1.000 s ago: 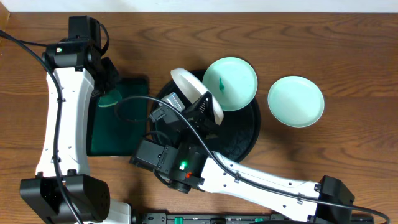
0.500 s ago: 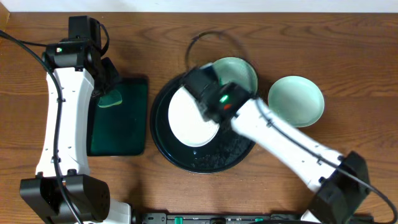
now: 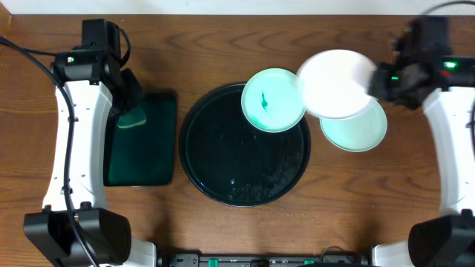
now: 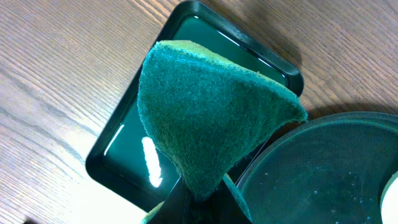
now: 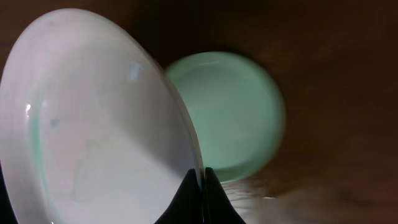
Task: Clean dirty plates on tray and stack at the side
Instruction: 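Lift the plate with the right gripper and stack it on the cleaned plate, then move the right gripper to the last plate's rim and grasp it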
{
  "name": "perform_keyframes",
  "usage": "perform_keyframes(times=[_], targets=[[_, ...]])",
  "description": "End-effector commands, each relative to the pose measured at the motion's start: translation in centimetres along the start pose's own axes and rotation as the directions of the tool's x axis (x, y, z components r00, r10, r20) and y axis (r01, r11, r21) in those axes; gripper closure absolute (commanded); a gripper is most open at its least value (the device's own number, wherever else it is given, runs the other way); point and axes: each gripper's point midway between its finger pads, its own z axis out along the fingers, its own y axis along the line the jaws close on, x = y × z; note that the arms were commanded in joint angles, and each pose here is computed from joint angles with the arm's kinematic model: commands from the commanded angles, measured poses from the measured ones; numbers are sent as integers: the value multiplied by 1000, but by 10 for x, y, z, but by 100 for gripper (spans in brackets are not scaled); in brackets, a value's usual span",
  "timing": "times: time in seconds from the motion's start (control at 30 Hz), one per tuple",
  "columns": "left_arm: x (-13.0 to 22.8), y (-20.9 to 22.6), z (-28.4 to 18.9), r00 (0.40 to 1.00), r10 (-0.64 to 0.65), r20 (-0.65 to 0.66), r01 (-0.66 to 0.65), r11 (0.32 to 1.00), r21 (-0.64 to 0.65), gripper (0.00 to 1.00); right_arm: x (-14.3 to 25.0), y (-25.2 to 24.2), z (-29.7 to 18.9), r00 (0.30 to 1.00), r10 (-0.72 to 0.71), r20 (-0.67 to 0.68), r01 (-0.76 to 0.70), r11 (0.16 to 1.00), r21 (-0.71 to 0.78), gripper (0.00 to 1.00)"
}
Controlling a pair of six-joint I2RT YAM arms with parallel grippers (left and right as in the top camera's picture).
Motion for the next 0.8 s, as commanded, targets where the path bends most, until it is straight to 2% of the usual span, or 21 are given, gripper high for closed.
perform_keyframes(times=[0.0,0.3,0.4,0.5,0.67,0.77], targets=[[3,1,3,1000,9,-12,-9,1000,-1,93,5,-52,35,993,107,-58,-99,986,134,99],[1,0,3,1000,9,-7,-9,1000,2,93,39,-83,121,968,152,-201,-112,974,198,99],[1,0,3,1000,9,-7,-9,1000,2,93,45,-85,134,961,155,-231,-107,972,208,97],[1,0,3,1000,9,-7,-9,1000,2,93,43,-79,135,966,110,-236,-69,982,176,88],[2,0,3,1000,9,-8,-9,1000,2,93,20,-39,109,977,-18,-214,22,1000,16,72],[2,0,3,1000,9,-8,-9,1000,1,93,1,9,88,971,-181,-154,158,977,-145,52]])
